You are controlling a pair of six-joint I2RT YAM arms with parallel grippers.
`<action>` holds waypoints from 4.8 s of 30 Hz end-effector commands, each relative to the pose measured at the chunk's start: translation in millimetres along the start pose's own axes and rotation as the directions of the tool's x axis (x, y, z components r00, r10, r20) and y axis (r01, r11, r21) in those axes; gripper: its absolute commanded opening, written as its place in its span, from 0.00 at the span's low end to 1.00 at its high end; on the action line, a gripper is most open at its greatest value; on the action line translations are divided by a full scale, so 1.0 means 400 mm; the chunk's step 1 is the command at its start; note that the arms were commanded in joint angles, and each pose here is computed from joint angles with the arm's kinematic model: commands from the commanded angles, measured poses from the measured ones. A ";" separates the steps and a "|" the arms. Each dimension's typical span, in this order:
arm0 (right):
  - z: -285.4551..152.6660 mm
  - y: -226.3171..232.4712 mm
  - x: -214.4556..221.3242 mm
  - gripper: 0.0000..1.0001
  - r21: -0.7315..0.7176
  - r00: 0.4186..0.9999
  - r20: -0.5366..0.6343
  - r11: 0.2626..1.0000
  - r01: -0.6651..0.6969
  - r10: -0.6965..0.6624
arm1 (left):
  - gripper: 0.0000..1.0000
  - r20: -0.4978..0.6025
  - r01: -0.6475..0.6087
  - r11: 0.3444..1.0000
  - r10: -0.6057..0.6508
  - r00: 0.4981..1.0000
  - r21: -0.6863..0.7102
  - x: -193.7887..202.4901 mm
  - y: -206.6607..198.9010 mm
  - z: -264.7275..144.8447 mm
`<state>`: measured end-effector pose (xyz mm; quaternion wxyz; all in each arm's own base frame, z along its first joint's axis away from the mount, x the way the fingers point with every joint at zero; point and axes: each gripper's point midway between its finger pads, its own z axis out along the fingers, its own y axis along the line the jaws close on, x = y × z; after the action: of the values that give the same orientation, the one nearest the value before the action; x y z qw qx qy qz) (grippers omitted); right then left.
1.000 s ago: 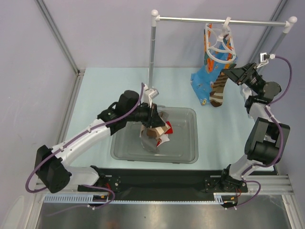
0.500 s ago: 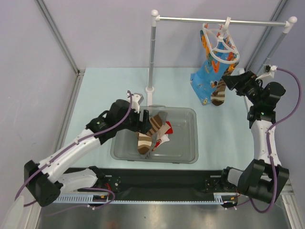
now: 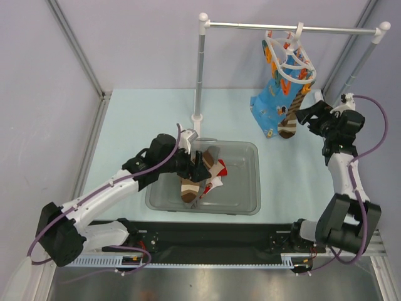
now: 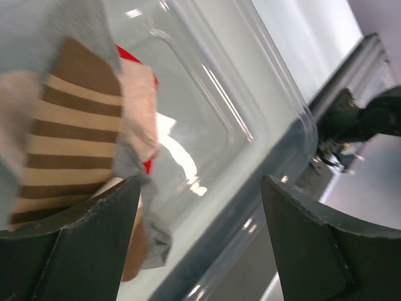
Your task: Remove the socks clipped to the hanger
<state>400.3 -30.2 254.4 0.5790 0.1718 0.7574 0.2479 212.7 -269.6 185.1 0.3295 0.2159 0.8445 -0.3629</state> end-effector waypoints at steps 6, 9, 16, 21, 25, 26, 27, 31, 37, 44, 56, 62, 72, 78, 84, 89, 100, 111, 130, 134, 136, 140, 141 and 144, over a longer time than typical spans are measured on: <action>0.140 -0.054 0.069 0.87 -0.070 0.987 -0.013 0.985 0.158 -0.160 | 0.81 0.008 0.029 0.986 -0.031 0.999 0.165 -0.024 -0.072 0.008; 0.156 -0.060 0.067 0.87 -0.130 0.982 0.022 0.973 0.190 -0.189 | 0.81 0.022 0.006 0.987 -0.010 1.000 0.160 -0.045 -0.080 -0.007; 0.217 -0.100 0.102 0.88 -0.193 0.982 -0.018 0.964 0.181 -0.188 | 0.81 0.060 0.011 0.977 -0.024 0.998 0.212 -0.058 -0.106 -0.020; 0.219 -0.072 0.100 0.76 -0.263 0.984 -0.005 0.950 0.170 -0.178 | 0.78 0.010 0.059 0.966 -0.063 0.998 0.251 -0.030 -0.112 0.005; 0.193 -0.031 0.101 0.28 -0.280 0.984 -0.010 0.945 0.168 -0.178 | 0.77 0.016 0.067 0.963 -0.073 0.997 0.260 -0.036 -0.116 0.007; 0.188 -0.022 0.118 0.22 -0.265 0.986 -0.041 0.953 0.147 -0.164 | 0.77 0.025 0.064 0.962 -0.073 0.997 0.264 -0.039 -0.118 0.007; 0.174 -0.003 0.103 0.16 -0.253 0.986 -0.036 0.956 0.150 -0.164 | 0.77 0.029 0.068 0.961 -0.078 0.996 0.269 -0.043 -0.120 0.007; 0.121 0.055 0.112 0.00 -0.221 0.990 -0.086 0.971 0.091 -0.113 | 0.76 0.029 0.083 0.953 -0.096 0.995 0.290 -0.045 -0.129 0.014; 0.008 0.155 0.094 0.00 -0.231 0.993 -0.066 0.970 0.076 -0.094 | 0.75 0.053 0.065 0.947 -0.086 0.995 0.314 -0.065 -0.154 0.007; -0.119 0.281 0.032 0.00 -0.309 1.000 -0.011 0.951 0.020 -0.025 | 0.75 0.109 0.028 0.945 -0.067 0.992 0.325 -0.117 -0.185 0.008; -0.238 0.430 0.081 0.00 -0.447 0.995 -0.083 0.890 -0.089 0.058 | 0.82 0.320 -0.177 0.932 0.072 0.945 0.316 -0.302 -0.278 0.052; -0.268 0.466 0.065 0.00 -0.497 0.987 -0.074 0.853 -0.159 0.141 | 0.84 0.382 -0.245 0.915 0.112 0.917 0.320 -0.371 -0.324 0.105; -0.283 0.475 0.063 0.00 -0.527 0.963 -0.066 0.810 -0.256 0.261 | 0.86 0.366 -0.313 0.879 0.175 0.914 0.360 -0.389 -0.394 0.208; -0.272 0.464 0.077 0.00 -0.510 0.953 -0.078 0.810 -0.291 0.293 | 0.79 0.335 -0.299 0.882 0.176 0.926 0.363 -0.379 -0.407 0.251; -0.269 0.454 0.096 0.00 -0.496 0.950 -0.094 0.813 -0.305 0.299 | 0.32 0.294 -0.279 0.879 0.169 0.941 0.388 -0.358 -0.406 0.275; -0.250 0.426 0.101 0.23 -0.409 0.965 -0.095 0.874 -0.262 0.245 | 0.00 0.297 -0.275 0.886 0.167 0.940 0.372 -0.361 -0.402 0.243; -0.231 0.341 0.010 0.64 -0.082 0.999 -0.053 0.997 -0.001 -0.003 | 0.00 0.316 -0.190 0.910 0.070 0.946 0.368 -0.373 -0.297 0.165; -0.176 0.264 -0.184 0.65 -0.050 0.998 0.068 0.999 0.013 -0.010 | 0.00 0.330 -0.161 0.952 0.070 0.941 0.259 -0.386 -0.225 0.131; -0.063 0.339 -0.193 0.66 -0.280 0.952 0.172 0.914 0.294 -0.254 | 0.00 0.314 -0.127 0.938 0.021 0.949 0.322 -0.366 -0.259 0.081; -0.044 0.361 -0.180 0.67 -0.332 0.956 0.177 0.900 0.283 -0.235 | 0.00 0.307 -0.131 0.933 0.024 0.951 0.334 -0.359 -0.267 0.080; -0.035 0.360 -0.180 0.68 -0.336 0.953 0.195 0.897 0.287 -0.232 | 0.00 0.300 -0.129 0.933 0.024 0.954 0.337 -0.351 -0.267 0.082; -0.011 0.347 -0.178 0.61 -0.332 0.948 0.211 0.894 0.300 -0.240 | 0.00 0.292 -0.128 0.927 0.021 0.956 0.352 -0.331 -0.272 0.087; -0.008 0.346 -0.180 0.59 -0.333 0.945 0.216 0.892 0.306 -0.244 | 0.00 0.295 -0.130 0.926 0.021 0.955 0.355 -0.330 -0.276 0.084; 0.003 0.346 -0.179 0.54 -0.344 0.945 0.221 0.887 0.307 -0.241 | 0.00 0.284 -0.121 0.924 0.014 0.959 0.363 -0.313 -0.277 0.092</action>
<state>413.9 41.3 369.6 0.6611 -0.0022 0.6921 0.2898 260.1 -383.2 283.0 0.3947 0.2432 0.7270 -0.5065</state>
